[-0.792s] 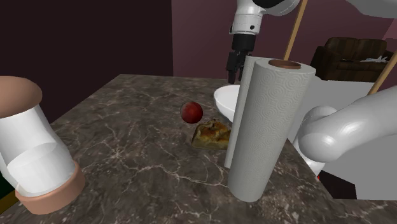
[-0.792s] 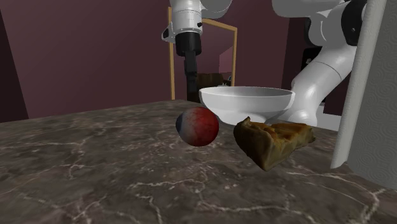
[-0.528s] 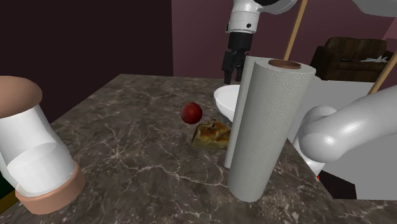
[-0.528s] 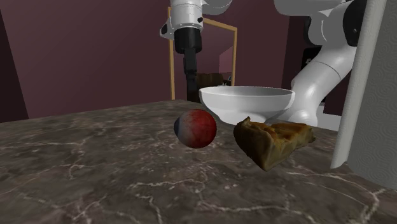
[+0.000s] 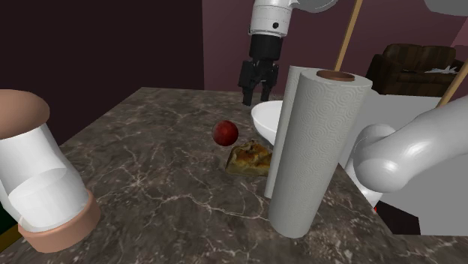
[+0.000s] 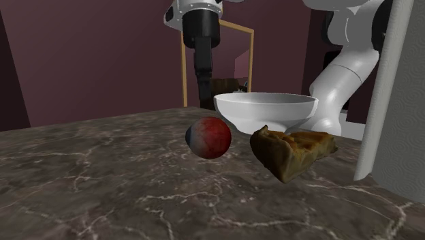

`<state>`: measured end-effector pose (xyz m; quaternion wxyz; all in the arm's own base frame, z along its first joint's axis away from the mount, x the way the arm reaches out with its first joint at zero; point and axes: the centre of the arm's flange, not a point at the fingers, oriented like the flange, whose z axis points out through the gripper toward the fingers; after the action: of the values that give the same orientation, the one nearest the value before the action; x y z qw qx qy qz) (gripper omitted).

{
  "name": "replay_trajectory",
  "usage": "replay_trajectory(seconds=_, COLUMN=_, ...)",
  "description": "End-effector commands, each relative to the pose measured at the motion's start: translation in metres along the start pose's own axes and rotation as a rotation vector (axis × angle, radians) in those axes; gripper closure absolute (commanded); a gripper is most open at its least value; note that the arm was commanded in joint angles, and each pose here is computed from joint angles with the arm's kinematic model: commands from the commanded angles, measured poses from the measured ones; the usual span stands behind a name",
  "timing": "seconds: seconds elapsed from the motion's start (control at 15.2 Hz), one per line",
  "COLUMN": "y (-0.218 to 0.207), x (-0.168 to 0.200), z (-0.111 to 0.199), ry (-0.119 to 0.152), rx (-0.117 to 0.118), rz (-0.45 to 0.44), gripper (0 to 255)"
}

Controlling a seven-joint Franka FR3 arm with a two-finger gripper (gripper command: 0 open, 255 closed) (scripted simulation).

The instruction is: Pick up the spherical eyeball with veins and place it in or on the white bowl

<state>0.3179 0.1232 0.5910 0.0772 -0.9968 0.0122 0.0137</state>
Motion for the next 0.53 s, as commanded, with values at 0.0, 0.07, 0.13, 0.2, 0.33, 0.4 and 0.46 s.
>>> replay_trajectory(seconds=0.0, y=-0.028, x=0.0, z=0.002, ry=0.006, rx=0.004, rz=0.001, gripper=0)
replay_trajectory(seconds=0.07, y=-0.041, x=0.0, z=0.002, ry=0.009, rx=0.005, rz=0.001, gripper=0)
replay_trajectory(seconds=0.13, y=-0.054, x=0.0, z=0.003, ry=0.013, rx=0.006, rz=0.001, gripper=0)
replay_trajectory(seconds=0.2, y=-0.067, x=0.0, z=0.003, ry=0.016, rx=0.008, rz=0.002, gripper=0)
replay_trajectory(seconds=0.33, y=-0.092, x=0.0, z=0.004, ry=0.023, rx=0.01, rz=0.003, gripper=0)
replay_trajectory(seconds=0.4, y=-0.105, x=0.0, z=0.005, ry=0.026, rx=0.012, rz=0.003, gripper=0)
replay_trajectory(seconds=0.46, y=-0.118, x=0.001, z=0.005, ry=0.03, rx=0.013, rz=0.003, gripper=0)
